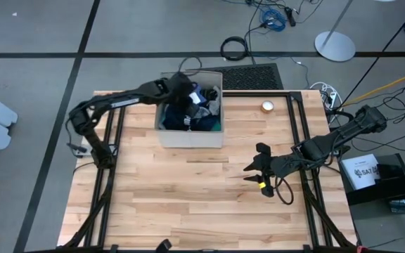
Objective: Sort clothes
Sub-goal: Put the blue sock into the white laundry organizer
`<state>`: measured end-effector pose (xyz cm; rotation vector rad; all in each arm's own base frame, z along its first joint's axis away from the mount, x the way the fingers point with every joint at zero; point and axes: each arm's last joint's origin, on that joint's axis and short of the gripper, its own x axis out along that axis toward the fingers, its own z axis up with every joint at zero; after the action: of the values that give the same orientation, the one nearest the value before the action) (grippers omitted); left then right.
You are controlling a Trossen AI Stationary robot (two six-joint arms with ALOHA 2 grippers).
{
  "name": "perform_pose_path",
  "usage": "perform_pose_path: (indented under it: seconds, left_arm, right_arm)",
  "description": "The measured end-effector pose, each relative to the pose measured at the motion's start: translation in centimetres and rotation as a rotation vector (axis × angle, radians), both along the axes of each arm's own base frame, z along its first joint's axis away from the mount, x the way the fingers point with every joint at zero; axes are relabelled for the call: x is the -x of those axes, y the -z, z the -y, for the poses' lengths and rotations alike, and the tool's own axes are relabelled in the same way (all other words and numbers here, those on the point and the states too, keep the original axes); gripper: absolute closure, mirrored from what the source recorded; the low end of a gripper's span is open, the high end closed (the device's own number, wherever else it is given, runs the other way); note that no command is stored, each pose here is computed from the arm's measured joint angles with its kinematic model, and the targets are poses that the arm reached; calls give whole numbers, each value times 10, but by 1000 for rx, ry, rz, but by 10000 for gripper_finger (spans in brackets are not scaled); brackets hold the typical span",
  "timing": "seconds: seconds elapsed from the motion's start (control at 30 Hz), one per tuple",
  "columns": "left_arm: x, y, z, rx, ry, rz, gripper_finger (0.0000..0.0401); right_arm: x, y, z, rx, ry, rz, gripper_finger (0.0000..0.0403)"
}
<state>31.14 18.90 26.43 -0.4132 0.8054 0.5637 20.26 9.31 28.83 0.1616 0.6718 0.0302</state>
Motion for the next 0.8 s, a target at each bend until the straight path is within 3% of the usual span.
perform_pose_path:
  seconds: [0.13, 0.3, 0.5, 0.8]
  left_arm:
    - [-8, 25, -6, 38, -5, -69, 365]
    - [-10, 28, -5, 23, 0, -89, 339]
    - [-6, 12, 2, 3, -6, -51, 295]
    - [17, -36, 15, -22, -62, 91, 218]
  right_arm:
    - [0, 0, 0, -17, 13, -2, 260]
    - [0, 0, 0, -20, 15, -2, 260]
    - [2, 1, -3, -36, 15, -15, 260]
    - [3, 1, -5, -26, 4, -19, 260]
